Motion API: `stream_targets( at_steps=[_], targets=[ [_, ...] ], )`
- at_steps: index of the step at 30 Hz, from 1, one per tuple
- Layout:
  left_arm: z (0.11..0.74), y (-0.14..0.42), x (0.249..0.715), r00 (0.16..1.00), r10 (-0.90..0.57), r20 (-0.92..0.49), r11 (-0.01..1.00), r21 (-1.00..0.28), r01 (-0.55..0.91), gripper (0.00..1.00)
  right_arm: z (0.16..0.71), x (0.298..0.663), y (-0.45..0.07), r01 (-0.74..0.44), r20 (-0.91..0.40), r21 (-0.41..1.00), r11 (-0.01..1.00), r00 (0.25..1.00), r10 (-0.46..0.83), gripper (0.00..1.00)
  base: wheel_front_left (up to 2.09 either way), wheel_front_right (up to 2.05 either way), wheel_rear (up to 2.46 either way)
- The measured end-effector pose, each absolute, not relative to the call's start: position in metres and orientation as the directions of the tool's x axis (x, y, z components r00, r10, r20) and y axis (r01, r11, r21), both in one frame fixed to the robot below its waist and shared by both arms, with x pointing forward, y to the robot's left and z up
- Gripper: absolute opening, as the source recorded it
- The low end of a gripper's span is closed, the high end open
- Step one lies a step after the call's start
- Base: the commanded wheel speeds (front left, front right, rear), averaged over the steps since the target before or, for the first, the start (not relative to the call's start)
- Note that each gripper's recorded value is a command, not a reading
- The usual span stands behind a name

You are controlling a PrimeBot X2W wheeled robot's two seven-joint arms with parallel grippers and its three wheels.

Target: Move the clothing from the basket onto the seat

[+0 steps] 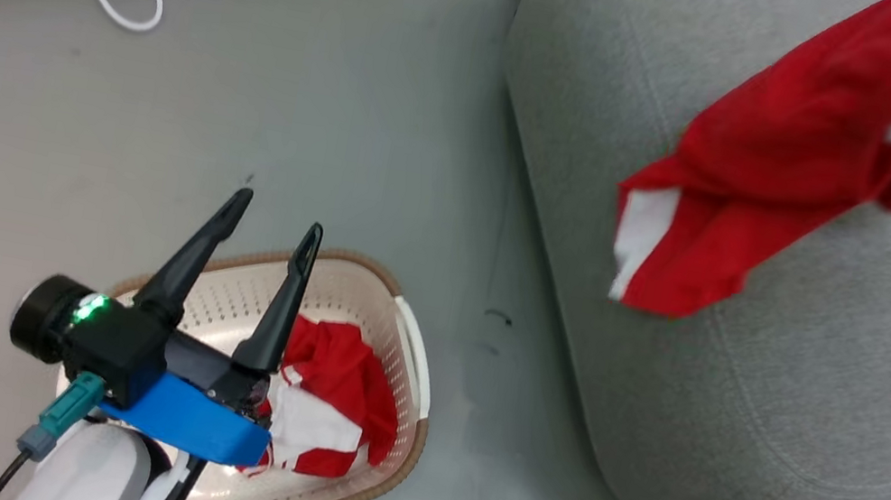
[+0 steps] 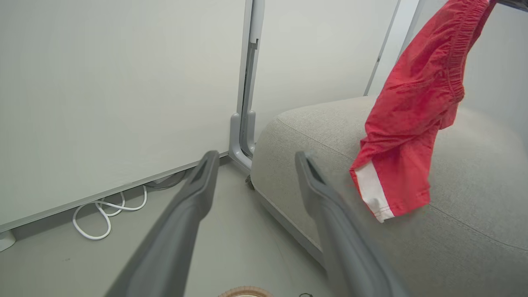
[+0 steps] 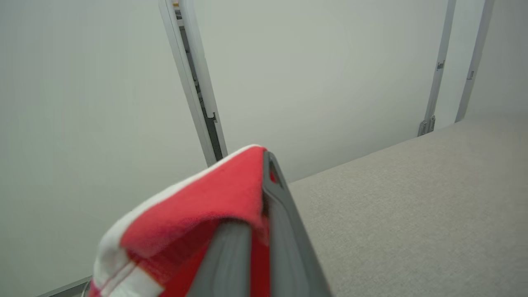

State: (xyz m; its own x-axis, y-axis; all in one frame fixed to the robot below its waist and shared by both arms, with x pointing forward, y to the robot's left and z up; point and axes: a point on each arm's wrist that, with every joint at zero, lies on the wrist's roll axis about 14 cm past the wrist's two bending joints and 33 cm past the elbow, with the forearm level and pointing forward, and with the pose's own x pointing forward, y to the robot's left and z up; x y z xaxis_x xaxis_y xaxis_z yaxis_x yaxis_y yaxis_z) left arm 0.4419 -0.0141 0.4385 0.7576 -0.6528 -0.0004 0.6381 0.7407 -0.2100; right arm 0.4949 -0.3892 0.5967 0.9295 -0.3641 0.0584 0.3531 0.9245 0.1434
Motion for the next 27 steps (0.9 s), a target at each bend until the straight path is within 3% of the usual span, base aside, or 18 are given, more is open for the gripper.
stream_targets(
  at_steps=[5, 13, 19, 27],
  targets=[
    [0.417, -0.005, 0.454, 0.765, -0.643, -0.029, 0.752, -0.212, 0.624, 1.0, 0.62, 0.514, -0.428, 0.437, 0.168, 0.151, 0.887, 0.873, -0.459, 0.0, 0.0, 0.0, 0.0],
    [0.387, 0.013, 0.467, 0.778, -0.624, -0.075, 0.773, -0.211, 0.599, 1.0, 0.611, 0.532, -0.466, 0.541, 0.24, 0.139, 0.829, 0.794, -0.558, 0.0, 0.0, 0.0, 0.0],
    [0.374, 0.023, 0.477, 0.786, -0.612, -0.087, 0.783, -0.205, 0.587, 1.0, 0.527, 0.542, -0.474, 0.598, 0.034, 0.085, 0.797, 0.798, -0.602, 0.0, 0.0, 0.0, 0.0],
    [0.357, 0.031, 0.481, 0.792, -0.599, -0.122, 0.796, -0.204, 0.57, 1.0, 0.412, 0.528, -0.46, 0.624, -0.273, -0.001, 0.781, 0.751, -0.601, 0.0, 0.0, 0.0, 0.0]
  ],
)
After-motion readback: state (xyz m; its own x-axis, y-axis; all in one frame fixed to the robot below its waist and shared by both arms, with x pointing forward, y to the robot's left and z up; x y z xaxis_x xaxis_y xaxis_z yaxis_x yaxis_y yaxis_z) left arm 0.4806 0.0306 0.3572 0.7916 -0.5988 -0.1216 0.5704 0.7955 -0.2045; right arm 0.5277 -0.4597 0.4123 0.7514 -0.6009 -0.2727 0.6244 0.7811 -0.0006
